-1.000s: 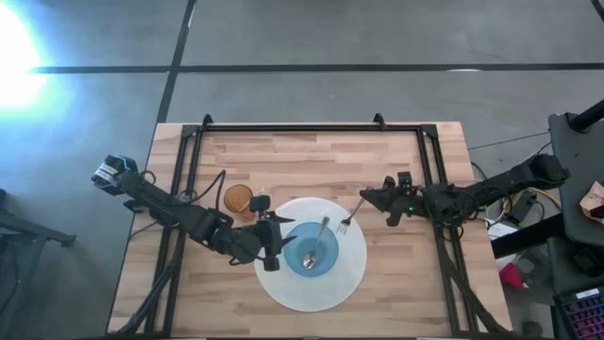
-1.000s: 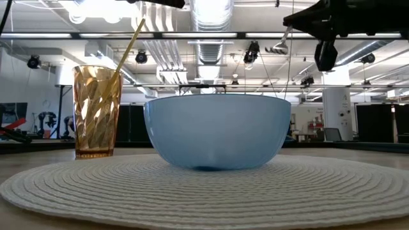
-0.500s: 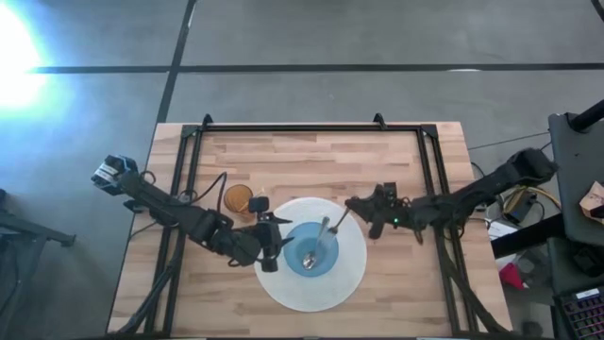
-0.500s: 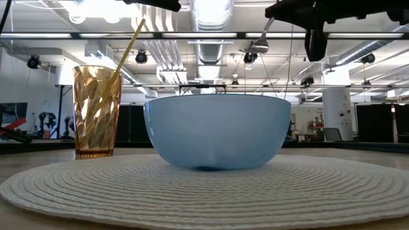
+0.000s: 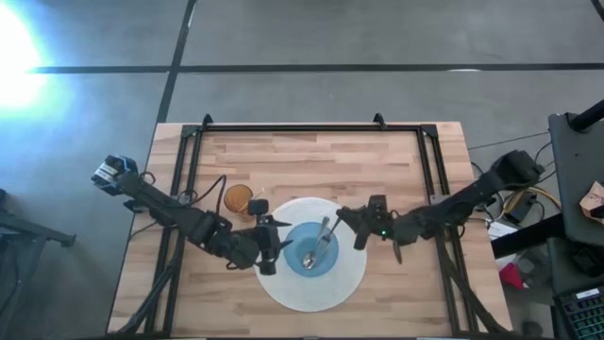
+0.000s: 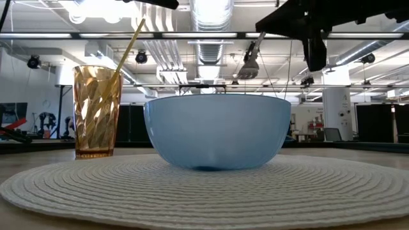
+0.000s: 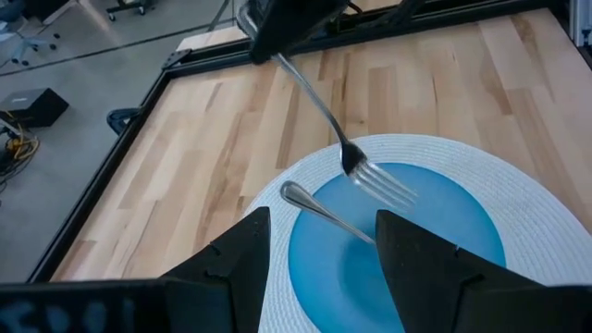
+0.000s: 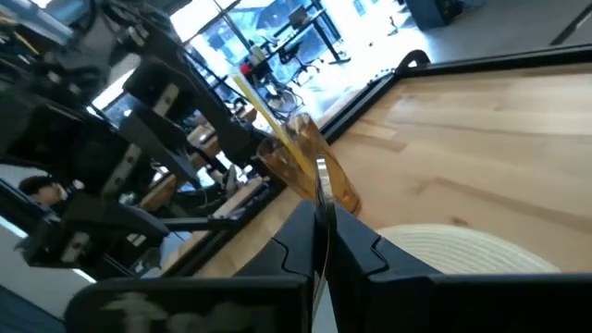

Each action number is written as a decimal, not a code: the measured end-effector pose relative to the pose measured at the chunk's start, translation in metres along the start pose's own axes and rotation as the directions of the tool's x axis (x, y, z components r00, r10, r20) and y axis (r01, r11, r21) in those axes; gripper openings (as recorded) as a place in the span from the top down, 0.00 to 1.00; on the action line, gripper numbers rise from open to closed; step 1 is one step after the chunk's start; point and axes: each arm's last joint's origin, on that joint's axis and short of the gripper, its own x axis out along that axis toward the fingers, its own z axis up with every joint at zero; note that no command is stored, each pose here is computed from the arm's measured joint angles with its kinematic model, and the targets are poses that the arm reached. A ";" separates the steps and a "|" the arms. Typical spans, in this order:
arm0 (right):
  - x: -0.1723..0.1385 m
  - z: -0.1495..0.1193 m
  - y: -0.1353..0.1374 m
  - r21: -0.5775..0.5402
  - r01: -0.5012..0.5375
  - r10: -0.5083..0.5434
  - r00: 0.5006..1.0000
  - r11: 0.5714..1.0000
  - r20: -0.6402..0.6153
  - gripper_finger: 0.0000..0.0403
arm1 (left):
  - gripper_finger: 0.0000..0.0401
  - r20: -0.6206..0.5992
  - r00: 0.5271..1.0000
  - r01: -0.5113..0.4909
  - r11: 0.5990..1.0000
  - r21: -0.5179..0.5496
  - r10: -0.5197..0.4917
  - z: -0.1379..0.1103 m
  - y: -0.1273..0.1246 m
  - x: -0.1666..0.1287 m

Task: Pick & Place Utensil
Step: Put the fork into the blue bowl

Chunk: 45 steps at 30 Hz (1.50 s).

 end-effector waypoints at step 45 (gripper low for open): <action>0.025 -0.076 -0.032 0.048 0.159 -0.151 0.979 0.986 -0.135 0.98 | 0.52 0.001 1.000 0.008 1.000 -0.007 -0.008 0.000 -0.002 -0.002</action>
